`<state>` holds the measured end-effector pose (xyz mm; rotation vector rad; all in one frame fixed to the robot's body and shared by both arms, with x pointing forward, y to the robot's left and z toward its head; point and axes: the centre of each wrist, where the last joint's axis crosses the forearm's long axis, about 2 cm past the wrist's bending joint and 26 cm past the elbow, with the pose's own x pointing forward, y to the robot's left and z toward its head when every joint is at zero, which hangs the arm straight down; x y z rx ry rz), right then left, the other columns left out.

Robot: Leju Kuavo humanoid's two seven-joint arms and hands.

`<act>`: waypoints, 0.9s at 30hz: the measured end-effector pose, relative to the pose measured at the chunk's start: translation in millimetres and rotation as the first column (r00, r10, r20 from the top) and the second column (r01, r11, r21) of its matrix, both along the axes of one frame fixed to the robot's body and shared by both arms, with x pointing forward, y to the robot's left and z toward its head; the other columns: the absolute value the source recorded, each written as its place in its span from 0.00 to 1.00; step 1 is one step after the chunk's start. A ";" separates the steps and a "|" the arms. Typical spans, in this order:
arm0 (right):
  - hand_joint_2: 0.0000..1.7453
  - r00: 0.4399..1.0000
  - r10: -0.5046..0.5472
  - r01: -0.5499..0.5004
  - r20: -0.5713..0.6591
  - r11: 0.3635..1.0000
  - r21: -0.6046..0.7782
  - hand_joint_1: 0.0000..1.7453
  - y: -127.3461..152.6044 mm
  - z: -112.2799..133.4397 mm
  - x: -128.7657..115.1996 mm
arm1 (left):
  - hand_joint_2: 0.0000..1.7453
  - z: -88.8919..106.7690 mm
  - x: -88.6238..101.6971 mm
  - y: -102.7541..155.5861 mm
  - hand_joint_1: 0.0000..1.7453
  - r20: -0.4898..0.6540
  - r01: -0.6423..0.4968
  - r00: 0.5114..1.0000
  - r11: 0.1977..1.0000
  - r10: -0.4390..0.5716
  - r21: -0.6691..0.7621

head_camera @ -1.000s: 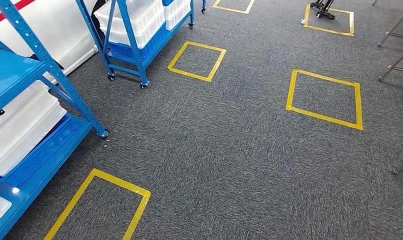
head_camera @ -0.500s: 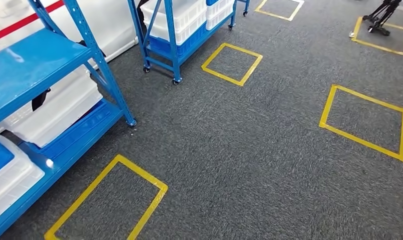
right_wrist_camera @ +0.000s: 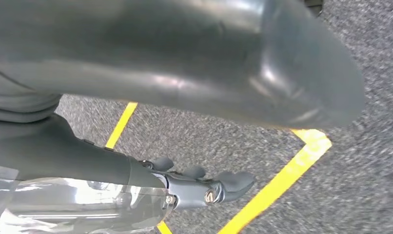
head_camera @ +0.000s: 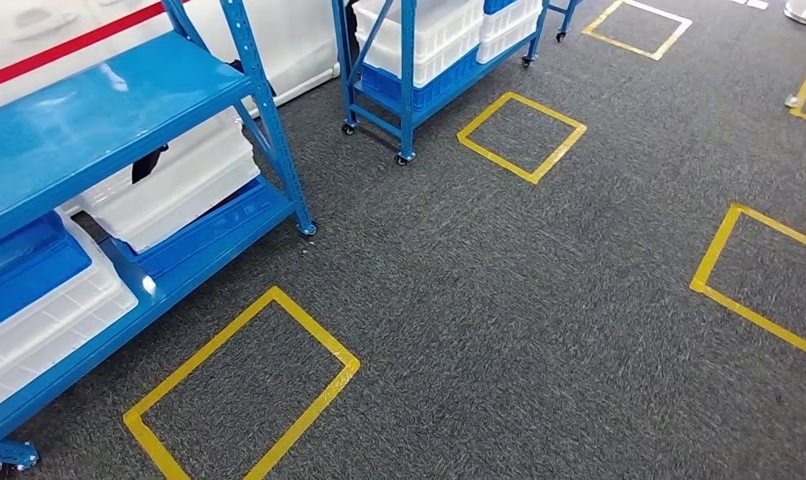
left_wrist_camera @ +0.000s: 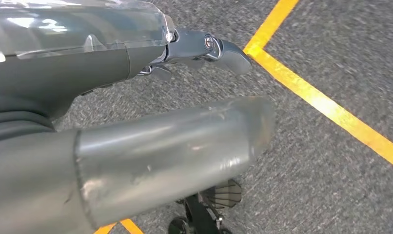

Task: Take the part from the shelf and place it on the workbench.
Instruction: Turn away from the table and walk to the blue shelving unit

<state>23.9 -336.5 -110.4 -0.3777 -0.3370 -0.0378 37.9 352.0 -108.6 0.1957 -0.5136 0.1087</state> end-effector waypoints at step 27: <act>0.00 0.999 0.029 -0.029 -0.030 1.000 0.011 0.00 4.2 -0.6 -3.3 | 0.00 -0.4 -2.2 -1.3 0.00 -0.010 0.006 1.000 1.000 -0.006 -0.004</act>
